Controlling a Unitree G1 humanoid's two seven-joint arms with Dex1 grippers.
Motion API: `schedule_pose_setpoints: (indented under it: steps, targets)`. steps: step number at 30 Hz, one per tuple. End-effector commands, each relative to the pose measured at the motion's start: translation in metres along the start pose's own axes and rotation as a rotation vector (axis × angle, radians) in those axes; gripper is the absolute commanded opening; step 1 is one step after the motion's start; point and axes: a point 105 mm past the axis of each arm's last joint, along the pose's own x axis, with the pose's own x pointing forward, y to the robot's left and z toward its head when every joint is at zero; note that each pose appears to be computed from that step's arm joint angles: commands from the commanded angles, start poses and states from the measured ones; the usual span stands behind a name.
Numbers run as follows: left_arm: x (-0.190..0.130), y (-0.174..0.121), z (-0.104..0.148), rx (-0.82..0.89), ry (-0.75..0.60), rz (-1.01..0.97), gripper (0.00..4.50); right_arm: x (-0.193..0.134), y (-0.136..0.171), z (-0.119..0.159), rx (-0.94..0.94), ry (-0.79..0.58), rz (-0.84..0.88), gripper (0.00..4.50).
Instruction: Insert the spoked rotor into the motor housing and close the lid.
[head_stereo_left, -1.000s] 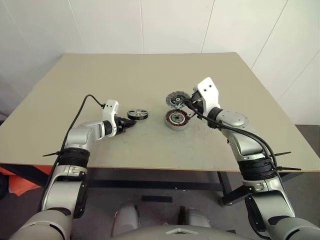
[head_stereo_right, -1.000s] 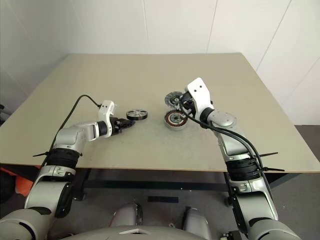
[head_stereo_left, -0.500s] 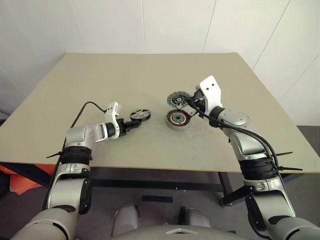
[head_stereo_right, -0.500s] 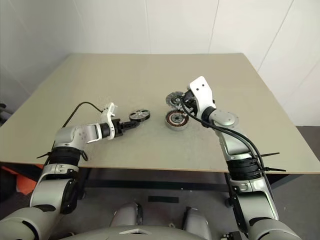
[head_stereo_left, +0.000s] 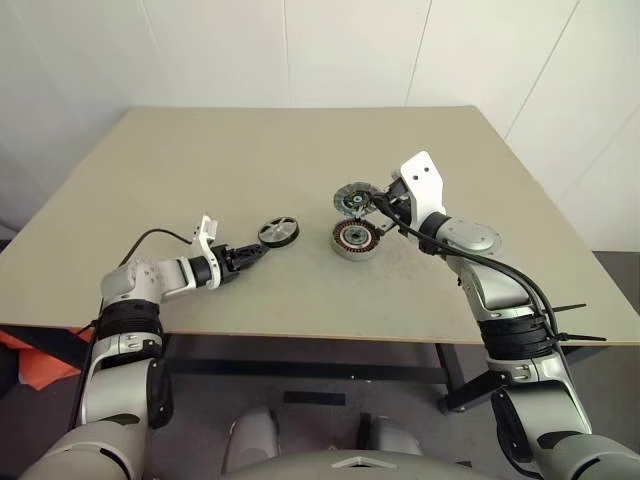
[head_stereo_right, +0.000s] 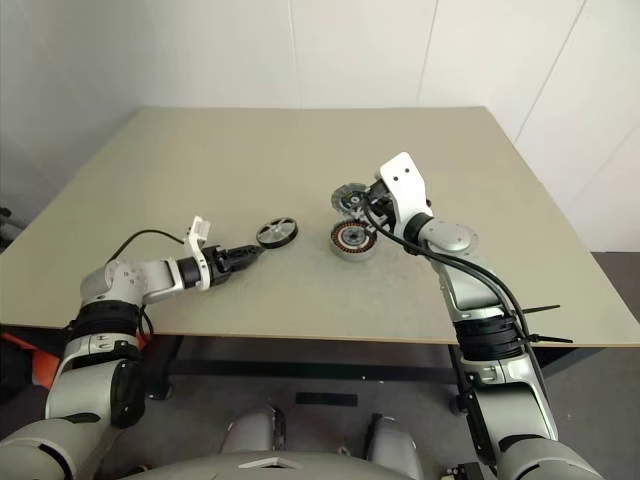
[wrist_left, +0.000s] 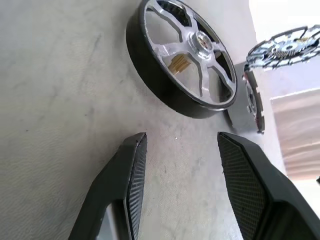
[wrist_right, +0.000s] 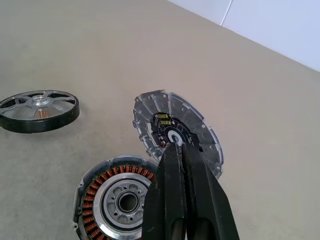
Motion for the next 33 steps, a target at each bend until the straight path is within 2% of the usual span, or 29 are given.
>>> schedule_pose_setpoints:
  steps: [1, 5, 15, 21, 24, 28, 33]
  targets:
    - [0.015, -0.011, 0.001, -0.049, -0.039, -0.038, 2.39, 0.001, 0.000, 0.020, -0.029, -0.061, 0.009, 0.02]
    - [0.025, -0.018, -0.003, -0.089, -0.044, -0.065, 2.39, 0.001, 0.001, 0.020, -0.030, -0.061, 0.013, 0.02]
    - [0.040, -0.026, 0.012, -0.226, -0.174, -0.133, 2.39, 0.000, 0.001, 0.017, -0.035, -0.043, 0.018, 0.02]
    - [0.040, -0.016, 0.011, -0.272, -0.217, -0.097, 2.39, 0.000, -0.001, 0.017, -0.041, -0.040, 0.019, 0.02]
    - [0.040, -0.014, 0.010, -0.268, -0.217, -0.088, 1.78, 0.000, -0.001, 0.017, -0.041, -0.039, 0.017, 0.00]
    - [0.037, -0.019, 0.009, -0.257, -0.196, -0.121, 0.50, 0.000, -0.007, 0.017, -0.040, -0.037, -0.009, 0.00]
    - [0.031, -0.026, 0.008, -0.249, -0.162, -0.170, 0.40, -0.008, -0.017, 0.013, -0.081, -0.008, -0.034, 0.00]
